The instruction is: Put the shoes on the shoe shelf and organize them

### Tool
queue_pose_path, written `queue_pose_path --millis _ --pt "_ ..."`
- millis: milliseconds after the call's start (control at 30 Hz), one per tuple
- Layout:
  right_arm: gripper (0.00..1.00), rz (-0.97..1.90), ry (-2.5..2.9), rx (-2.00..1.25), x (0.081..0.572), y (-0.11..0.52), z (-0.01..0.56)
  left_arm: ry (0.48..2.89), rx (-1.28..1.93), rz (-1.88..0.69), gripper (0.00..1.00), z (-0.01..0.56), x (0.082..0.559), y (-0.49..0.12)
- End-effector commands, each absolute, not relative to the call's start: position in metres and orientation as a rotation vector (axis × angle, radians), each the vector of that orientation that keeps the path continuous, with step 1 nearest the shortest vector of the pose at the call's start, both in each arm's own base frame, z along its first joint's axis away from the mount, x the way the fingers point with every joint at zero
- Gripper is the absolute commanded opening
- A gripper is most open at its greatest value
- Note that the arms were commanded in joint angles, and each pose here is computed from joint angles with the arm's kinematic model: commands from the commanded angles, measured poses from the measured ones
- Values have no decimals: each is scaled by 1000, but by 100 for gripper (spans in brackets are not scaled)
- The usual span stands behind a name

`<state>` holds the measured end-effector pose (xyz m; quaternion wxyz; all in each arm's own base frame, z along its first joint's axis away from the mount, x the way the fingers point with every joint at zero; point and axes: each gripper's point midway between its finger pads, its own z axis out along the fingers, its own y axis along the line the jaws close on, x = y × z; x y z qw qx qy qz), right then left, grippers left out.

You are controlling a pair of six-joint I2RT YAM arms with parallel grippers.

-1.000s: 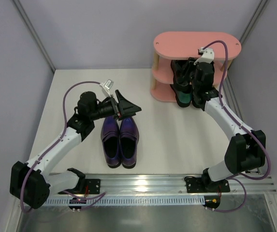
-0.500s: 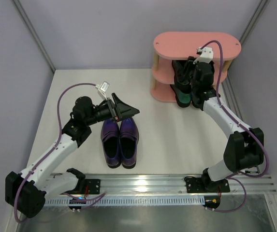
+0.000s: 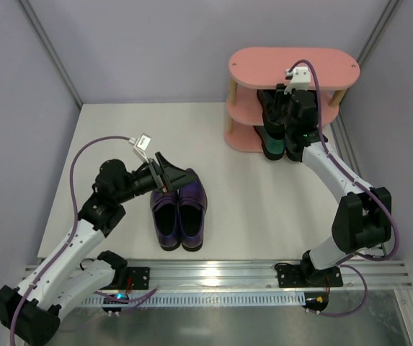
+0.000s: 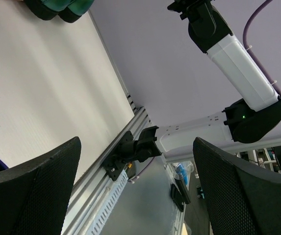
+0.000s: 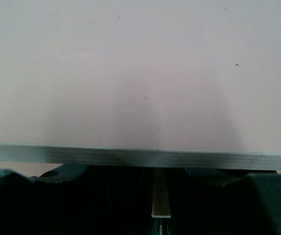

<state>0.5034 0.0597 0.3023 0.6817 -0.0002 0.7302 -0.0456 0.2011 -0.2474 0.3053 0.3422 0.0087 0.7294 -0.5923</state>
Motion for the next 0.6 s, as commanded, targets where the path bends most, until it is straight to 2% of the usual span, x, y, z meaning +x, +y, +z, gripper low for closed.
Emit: queue_pose_path --millis 0,367,433,500,533,567 --pt "5 -257 1684 -44 508 32 293 1881 30 -1501 93 304 199 -242" --pt "6 -327 1687 -45 511 21 297 1929 15 -1467 93 288 188 -234" --pt "13 -354 1686 -30 509 17 297 1922 16 -1465 93 289 186 -232" --pt "26 -349 1676 -22 507 16 302 1931 13 -1458 93 286 184 -231" --pt "42 -342 1678 -23 507 17 302 1928 18 -1458 93 286 182 -230" --pt "47 -325 1679 -16 505 19 302 1930 19 -1451 93 285 182 -229"
